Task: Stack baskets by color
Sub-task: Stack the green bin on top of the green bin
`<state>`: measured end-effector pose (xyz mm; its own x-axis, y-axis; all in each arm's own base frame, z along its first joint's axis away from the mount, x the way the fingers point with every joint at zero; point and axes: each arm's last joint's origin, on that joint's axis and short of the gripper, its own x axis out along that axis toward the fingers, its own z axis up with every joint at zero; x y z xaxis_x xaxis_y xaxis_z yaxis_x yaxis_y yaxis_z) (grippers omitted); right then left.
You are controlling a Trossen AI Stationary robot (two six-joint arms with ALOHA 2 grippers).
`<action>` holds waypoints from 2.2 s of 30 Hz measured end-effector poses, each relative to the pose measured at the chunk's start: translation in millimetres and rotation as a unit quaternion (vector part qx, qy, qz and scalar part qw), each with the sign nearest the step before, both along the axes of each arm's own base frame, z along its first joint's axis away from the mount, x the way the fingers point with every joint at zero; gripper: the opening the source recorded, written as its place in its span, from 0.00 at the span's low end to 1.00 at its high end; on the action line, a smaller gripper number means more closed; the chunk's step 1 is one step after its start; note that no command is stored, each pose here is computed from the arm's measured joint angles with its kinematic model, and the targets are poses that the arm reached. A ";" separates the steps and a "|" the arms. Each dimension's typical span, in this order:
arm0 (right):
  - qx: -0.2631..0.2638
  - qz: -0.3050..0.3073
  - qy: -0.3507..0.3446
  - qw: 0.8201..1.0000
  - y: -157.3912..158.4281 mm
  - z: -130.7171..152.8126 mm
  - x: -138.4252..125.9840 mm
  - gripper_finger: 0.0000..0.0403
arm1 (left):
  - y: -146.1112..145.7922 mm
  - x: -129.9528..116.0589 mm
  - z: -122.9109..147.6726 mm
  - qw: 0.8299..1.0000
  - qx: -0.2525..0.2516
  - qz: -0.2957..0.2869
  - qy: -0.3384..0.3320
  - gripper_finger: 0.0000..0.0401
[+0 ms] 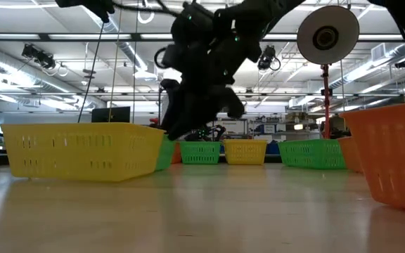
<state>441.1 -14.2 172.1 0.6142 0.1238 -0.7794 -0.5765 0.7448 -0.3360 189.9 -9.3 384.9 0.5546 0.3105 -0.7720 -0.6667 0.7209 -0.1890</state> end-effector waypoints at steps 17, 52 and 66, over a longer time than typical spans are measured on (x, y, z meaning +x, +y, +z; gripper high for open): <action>-0.042 0.038 0.000 0.998 -12.1 -5.1 0.0 0.06 | 1.1 3.8 3.3 0.999 0.019 0.016 -0.028 0.29; -0.079 -0.383 -0.022 0.920 -133.5 54.9 -47.6 0.02 | 2.6 4.5 4.5 0.998 0.042 0.032 -0.036 0.29; -0.047 -0.364 -0.003 0.930 -131.5 42.8 -44.3 0.15 | 2.9 4.8 5.0 0.997 0.048 0.036 -0.039 0.29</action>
<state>396.8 -145.7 214.8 0.5131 -0.3945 -0.7623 0.0702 0.9044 -0.4208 194.6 -6.4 389.9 0.5854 0.4217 -0.6924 -0.7037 0.6885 -0.1756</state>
